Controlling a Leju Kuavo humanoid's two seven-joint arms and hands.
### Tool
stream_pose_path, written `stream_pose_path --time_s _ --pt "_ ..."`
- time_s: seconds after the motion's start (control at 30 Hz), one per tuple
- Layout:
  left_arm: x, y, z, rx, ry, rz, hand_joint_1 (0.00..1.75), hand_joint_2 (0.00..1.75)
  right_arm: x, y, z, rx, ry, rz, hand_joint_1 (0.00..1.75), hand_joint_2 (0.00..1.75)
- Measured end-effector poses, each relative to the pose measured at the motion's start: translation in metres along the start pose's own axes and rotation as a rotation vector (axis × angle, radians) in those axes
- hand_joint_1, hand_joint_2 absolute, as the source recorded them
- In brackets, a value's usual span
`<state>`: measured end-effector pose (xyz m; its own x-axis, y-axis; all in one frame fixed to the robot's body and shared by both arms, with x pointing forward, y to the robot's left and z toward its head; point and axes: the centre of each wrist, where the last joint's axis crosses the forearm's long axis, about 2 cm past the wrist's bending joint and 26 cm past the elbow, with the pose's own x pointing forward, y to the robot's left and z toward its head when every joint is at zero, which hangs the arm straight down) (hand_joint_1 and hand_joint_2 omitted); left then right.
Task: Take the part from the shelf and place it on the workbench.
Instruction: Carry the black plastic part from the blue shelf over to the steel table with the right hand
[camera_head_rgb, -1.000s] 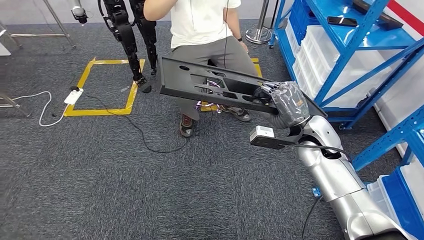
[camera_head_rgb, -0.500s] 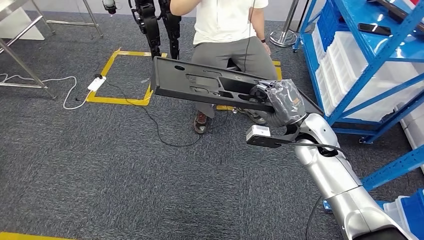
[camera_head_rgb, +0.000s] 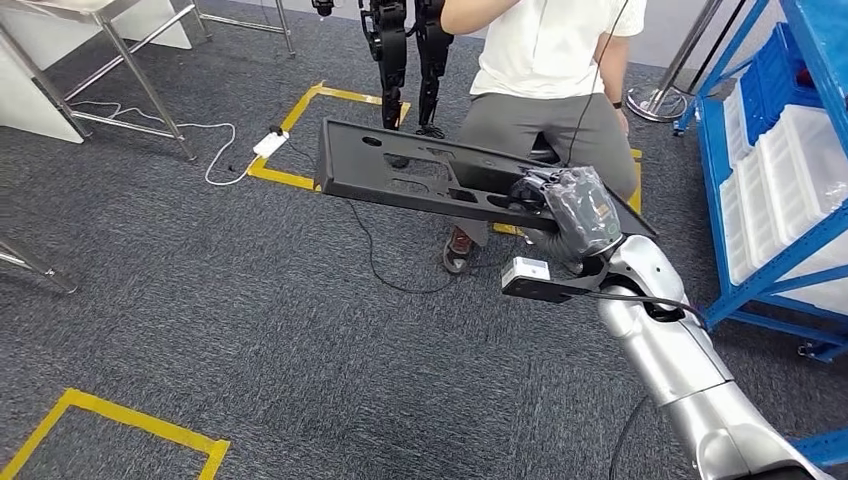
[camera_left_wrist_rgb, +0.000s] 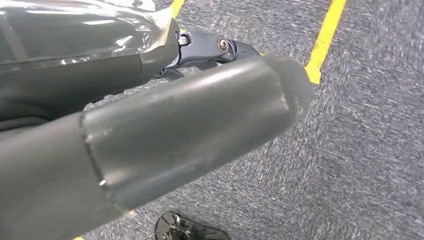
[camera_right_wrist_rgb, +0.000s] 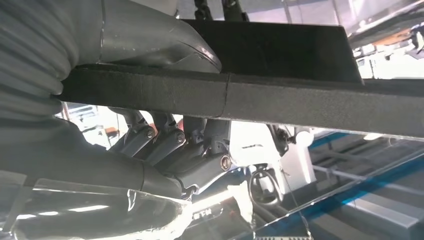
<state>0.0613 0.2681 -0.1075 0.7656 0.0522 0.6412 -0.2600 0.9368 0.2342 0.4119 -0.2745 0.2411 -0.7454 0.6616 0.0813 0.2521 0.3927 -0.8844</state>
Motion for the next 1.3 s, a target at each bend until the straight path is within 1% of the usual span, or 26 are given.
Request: stream_pose_path --time_s 0.17,0.8,1.17,1.3 --pt "-0.003 0.001 0.001 0.001 0.007 -0.003 0.00 0.00 0.001 0.000 0.001 -0.001 -0.001 0.000 1.66 1.75" --pt "0.008 0.004 -0.006 0.008 -0.020 -0.015 0.00 0.00 0.003 -0.001 0.001 -0.009 -0.007 0.004 1.66 1.75" --pt "0.004 0.006 -0.005 0.010 -0.019 -0.020 0.00 0.00 0.007 0.001 -0.003 -0.020 -0.017 0.005 1.66 1.75" --pt "0.006 0.006 -0.006 0.009 -0.024 -0.021 0.00 0.00 0.008 0.002 -0.003 -0.020 -0.018 0.008 1.66 1.75"
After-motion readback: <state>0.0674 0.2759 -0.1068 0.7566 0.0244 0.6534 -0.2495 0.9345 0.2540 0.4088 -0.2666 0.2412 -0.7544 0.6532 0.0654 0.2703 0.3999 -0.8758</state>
